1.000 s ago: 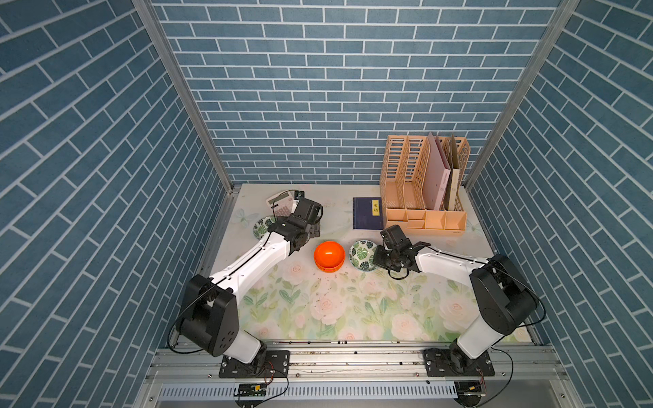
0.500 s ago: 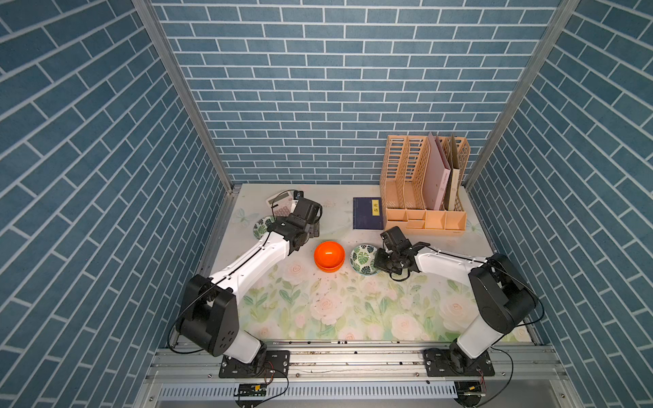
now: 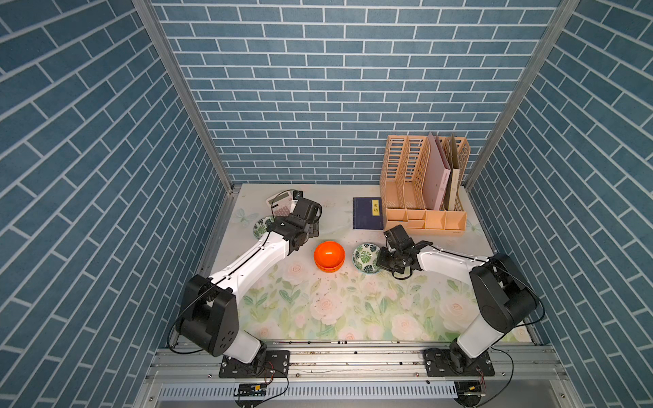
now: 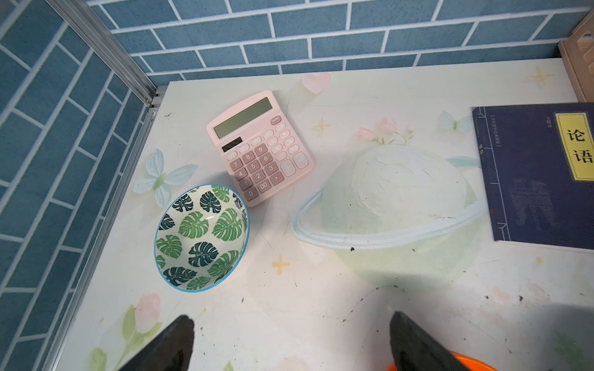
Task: Stack the bowls
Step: Place the bowl at the center of the board.
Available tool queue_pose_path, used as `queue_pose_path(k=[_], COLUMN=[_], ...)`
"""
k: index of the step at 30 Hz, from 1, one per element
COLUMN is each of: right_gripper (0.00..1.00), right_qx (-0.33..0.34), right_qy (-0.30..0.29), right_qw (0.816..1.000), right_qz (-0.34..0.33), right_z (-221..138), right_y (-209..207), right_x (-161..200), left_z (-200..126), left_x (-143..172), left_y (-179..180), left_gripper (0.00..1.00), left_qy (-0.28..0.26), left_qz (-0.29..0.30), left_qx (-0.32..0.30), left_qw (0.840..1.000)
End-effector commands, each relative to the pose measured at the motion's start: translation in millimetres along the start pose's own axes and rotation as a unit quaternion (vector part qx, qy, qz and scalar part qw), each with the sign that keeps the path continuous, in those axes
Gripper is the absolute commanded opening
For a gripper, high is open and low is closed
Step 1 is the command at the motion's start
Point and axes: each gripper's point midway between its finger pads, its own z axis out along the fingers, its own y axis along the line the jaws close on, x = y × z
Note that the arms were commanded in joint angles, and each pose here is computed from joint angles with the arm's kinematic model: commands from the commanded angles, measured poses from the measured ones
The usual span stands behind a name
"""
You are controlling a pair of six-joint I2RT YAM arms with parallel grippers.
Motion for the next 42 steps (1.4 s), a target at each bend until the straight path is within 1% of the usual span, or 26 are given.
queue_pose_path(k=[1, 5, 8, 10, 16, 18, 24, 28, 29, 31, 33, 37, 39, 41, 42], right_gripper=[0.06, 0.07, 0.11, 0.18, 0.29, 0.34, 0.49, 0.54, 0.55, 0.56, 0.57, 0.58, 0.59, 0.59, 0.59], right_qx=[-0.007, -0.007, -0.005, -0.005, -0.002, -0.002, -0.021, -0.042, -0.037, -0.037, -0.027, -0.013, -0.019, -0.032, -0.040], right_qy=[0.003, 0.011, 0.012, 0.012, 0.009, 0.003, -0.039, -0.066, -0.079, -0.098, -0.120, -0.147, -0.157, -0.163, -0.165], right_qw=[1.000, 1.000, 1.000, 1.000, 1.000, 1.000, 0.999, 0.996, 0.996, 0.994, 0.991, 0.985, 0.982, 0.979, 0.978], right_qz=[-0.023, -0.024, -0.025, -0.025, -0.024, -0.024, -0.027, -0.032, -0.034, -0.039, -0.055, -0.089, -0.104, -0.116, -0.120], right_z=[-2.6, -0.6, -1.3, -1.1, -2.2, -5.3, -29.2, -54.4, -60.5, -74.6, -86.8, -98.7, -101.3, -101.1, -100.0], right_y=[1.5, -0.2, -1.5, -1.9, -2.5, -1.7, 10.0, 24.1, 24.5, 27.7, 29.4, 35.3, 42.9, 52.2, 56.6], right_x=[0.7, 4.3, 5.5, 5.9, 4.4, 2.2, -12.8, -24.1, -28.9, -36.1, -45.2, -61.1, -67.3, -72.7, -74.4], left_z=[-3.7, -3.0, -2.8, -2.8, -3.2, -3.9, -2.1, 1.5, 3.1, 11.3, 23.1, 36.5, 44.2, 52.2, 56.3], left_x=[-0.8, -0.8, -0.4, -0.1, 0.0, 0.1, 0.8, 0.7, 0.9, 3.2, 11.0, 18.4, 24.3, 37.6, 46.9], left_y=[7.0, 6.2, 6.4, 6.3, 7.1, 7.8, 8.9, 13.4, 17.1, 32.1, 55.1, 103.5, 131.1, 155.5, 162.1], left_gripper=[0.98, 0.97, 0.98, 0.98, 0.97, 0.98, 0.97, 0.98, 0.98, 0.98, 0.99, 0.99, 1.00, 1.00, 1.00], left_qy=[-0.004, -0.003, -0.003, -0.003, -0.004, -0.005, -0.003, 0.000, 0.002, 0.014, 0.038, 0.048, 0.058, 0.074, 0.082], left_qz=[-0.001, -0.001, -0.001, -0.001, -0.001, -0.001, -0.005, -0.010, -0.014, -0.038, -0.077, -0.134, -0.164, -0.204, -0.224], left_qx=[-0.008, -0.007, -0.008, -0.008, -0.008, -0.009, -0.008, -0.011, -0.014, -0.020, -0.020, -0.042, -0.060, -0.079, -0.078], left_qw=[1.000, 1.000, 1.000, 1.000, 1.000, 1.000, 1.000, 1.000, 1.000, 0.999, 0.996, 0.989, 0.983, 0.973, 0.968])
